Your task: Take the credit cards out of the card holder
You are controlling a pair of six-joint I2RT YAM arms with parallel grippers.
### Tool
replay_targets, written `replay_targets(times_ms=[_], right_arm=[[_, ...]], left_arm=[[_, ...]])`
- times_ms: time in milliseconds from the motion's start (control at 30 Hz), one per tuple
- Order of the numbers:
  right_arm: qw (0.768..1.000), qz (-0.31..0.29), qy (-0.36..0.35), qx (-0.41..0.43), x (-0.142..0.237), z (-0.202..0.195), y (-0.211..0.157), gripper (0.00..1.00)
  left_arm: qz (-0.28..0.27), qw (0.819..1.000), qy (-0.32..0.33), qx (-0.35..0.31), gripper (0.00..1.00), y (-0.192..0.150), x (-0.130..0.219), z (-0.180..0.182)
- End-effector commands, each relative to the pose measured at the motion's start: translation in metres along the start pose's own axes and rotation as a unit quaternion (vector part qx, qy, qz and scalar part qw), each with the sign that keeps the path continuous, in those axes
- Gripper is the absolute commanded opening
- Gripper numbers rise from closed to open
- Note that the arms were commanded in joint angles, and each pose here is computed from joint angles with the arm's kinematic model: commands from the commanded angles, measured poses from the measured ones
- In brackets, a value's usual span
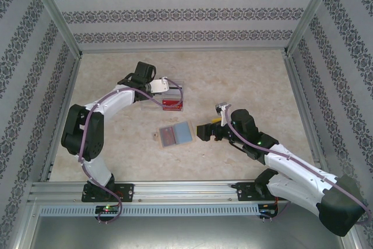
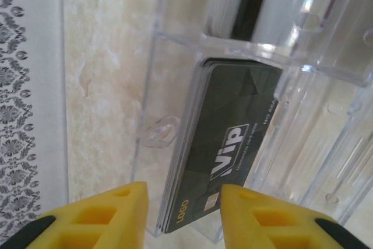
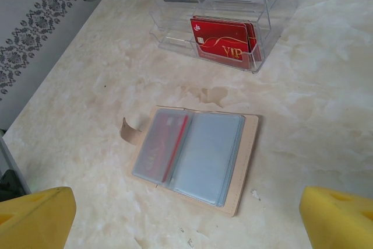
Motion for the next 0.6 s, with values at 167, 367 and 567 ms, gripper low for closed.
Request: replay_targets(times_ms=[167,367,567], right_arm=[[0.999,-0.010,-0.017,-0.042,-0.001,-0.004,0.000,0.98],[0.999,-0.010,-0.009,-0.040,-0.001,-0.001,0.005,0.98],[0.996,-0.055,-0.031,-0.066,0.005,-0.017,0.007,0.98]], left_arm=[[-0.071,0.979,0.096,0.163,0.74,0.000,0.077,0.051],[-0.121,0.925,0.151,0.327,1.00,-0.005,0.130,0.078],[-0.097,0.832,0.191,0.512,0.99,-0.035,0.163,0.084]])
Point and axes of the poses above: each hand's point on the last joint's axis, 136 mm out from that joint toward the fingers, its own x axis back along the fingers, its own z axis along the line the jaws close on, y = z × x, the point moved 3 cm from there along x, back along the fingers, and after that the axes turned 13 degrees about -x, right-handed, at the moved point
